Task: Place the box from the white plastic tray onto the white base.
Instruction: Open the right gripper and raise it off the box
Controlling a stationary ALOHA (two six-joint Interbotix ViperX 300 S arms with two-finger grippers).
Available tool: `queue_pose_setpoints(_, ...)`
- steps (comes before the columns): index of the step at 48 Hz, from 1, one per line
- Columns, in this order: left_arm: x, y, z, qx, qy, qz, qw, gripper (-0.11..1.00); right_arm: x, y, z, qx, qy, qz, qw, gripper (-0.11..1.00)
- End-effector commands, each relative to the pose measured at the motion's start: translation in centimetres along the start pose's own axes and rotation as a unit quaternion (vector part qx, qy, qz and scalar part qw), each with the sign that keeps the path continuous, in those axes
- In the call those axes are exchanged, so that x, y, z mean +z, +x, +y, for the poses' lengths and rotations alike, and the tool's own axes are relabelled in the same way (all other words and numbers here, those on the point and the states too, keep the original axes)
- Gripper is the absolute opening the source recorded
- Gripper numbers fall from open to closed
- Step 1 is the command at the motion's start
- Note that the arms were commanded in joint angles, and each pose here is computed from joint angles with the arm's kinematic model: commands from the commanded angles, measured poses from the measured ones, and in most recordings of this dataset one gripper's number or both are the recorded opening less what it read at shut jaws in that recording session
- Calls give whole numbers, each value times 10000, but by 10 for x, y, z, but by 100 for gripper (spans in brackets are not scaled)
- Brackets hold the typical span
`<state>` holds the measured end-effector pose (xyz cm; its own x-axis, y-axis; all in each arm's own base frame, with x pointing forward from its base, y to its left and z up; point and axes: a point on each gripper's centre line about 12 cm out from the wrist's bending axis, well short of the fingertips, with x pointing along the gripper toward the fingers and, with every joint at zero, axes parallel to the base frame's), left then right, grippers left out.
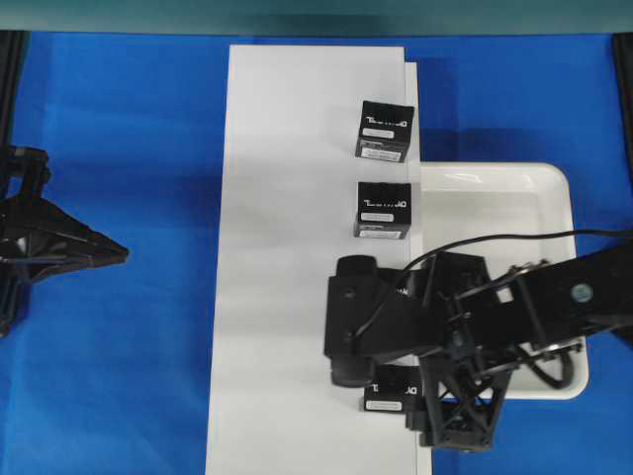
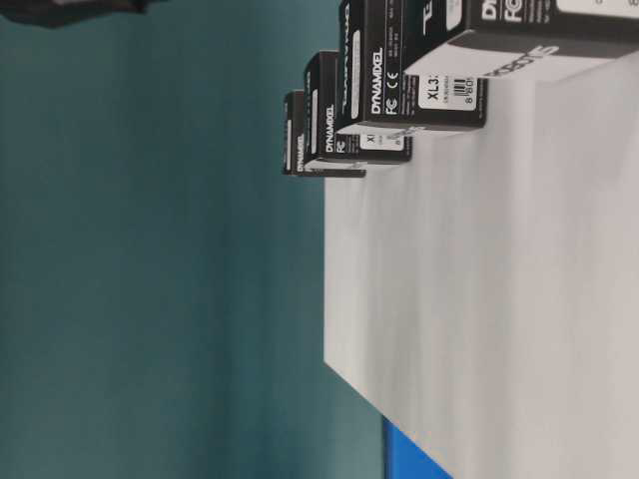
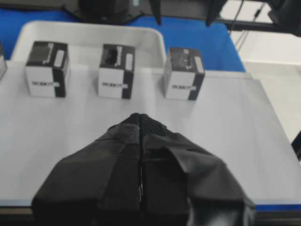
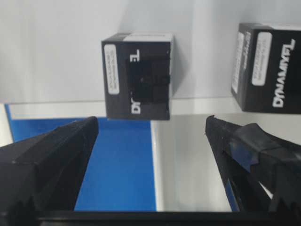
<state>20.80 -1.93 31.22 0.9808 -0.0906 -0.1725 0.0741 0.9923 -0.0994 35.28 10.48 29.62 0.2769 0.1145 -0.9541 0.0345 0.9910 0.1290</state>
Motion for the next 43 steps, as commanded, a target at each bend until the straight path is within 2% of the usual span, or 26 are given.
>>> queue_pose_setpoints(1, 10, 1, -1, -11, 9, -53, 10000, -7, 3, -20, -1, 26, -49, -282, 9996, 99)
queue_pose_setpoints(9, 4, 1, -1, 17, -45, 168, 9998, -7, -5, -34, 1, -56, -273, -460, 9986, 99)
queue_pose_setpoints(15, 4, 0, -1, 18, -45, 183, 9998, -7, -14, -42, -5, -148, -288, -483, 9983, 99)
queue_pose_setpoints(22, 4, -1, -1, 19, -60, 183, 9998, -7, -29, -56, -7, -102, -310, -598, 9977, 99)
queue_pose_setpoints(37, 7, -4, -1, 11, -314, 99, 9995, -7, -62, -67, -17, -39, -404, -769, 9962, 99)
queue_pose_setpoints(43, 9, -6, -1, 4, -321, 46, 9995, -7, -81, -71, -23, 59, -407, -1003, 9941, 99)
